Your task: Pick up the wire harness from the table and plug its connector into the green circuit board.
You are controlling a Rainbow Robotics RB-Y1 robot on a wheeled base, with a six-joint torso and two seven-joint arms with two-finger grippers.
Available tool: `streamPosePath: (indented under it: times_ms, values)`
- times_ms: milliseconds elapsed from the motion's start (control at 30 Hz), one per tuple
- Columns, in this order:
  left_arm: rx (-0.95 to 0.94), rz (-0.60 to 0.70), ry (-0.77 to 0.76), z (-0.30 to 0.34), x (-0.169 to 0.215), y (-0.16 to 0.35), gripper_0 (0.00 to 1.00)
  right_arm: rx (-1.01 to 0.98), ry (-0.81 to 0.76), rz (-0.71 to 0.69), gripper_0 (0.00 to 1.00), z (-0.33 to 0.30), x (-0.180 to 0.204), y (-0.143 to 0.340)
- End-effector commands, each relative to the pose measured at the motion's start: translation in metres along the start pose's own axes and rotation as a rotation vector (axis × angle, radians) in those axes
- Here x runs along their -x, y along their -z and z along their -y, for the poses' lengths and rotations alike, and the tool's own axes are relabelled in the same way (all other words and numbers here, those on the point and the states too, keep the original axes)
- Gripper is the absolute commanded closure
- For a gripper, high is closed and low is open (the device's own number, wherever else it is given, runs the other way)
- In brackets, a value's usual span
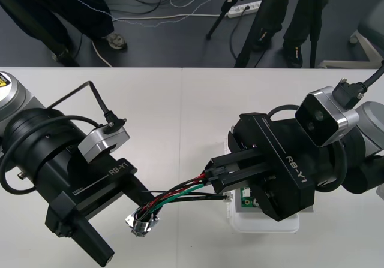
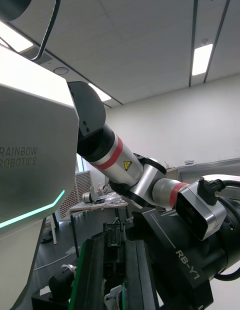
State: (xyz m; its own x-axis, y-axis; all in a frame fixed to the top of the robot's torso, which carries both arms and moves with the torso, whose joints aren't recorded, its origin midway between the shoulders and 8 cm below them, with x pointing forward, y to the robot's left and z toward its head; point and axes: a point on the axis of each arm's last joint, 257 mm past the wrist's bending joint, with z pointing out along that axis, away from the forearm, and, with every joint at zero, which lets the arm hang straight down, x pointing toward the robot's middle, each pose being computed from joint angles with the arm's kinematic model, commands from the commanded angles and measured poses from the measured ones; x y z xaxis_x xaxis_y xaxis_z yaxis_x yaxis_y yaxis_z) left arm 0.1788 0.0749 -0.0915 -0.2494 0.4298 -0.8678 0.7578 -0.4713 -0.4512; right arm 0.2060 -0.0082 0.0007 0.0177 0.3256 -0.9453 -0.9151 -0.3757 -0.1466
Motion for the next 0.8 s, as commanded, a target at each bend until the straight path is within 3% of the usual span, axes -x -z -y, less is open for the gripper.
streamPosePath:
  times_ms: [33,433,800]
  values:
    - [0.004,0.027,0.042,-0.004,0.017,-0.005,0.00,0.029,-0.020,0.009,1.00,-0.003,0.008,-0.007]
    - [0.035,0.033,0.044,-0.012,0.017,-0.004,0.00,-0.038,-0.024,-0.009,1.00,0.001,0.010,0.016]
    - [0.166,0.140,0.033,-0.029,0.033,0.020,0.00,-0.154,0.005,-0.081,1.00,0.009,0.014,0.058]
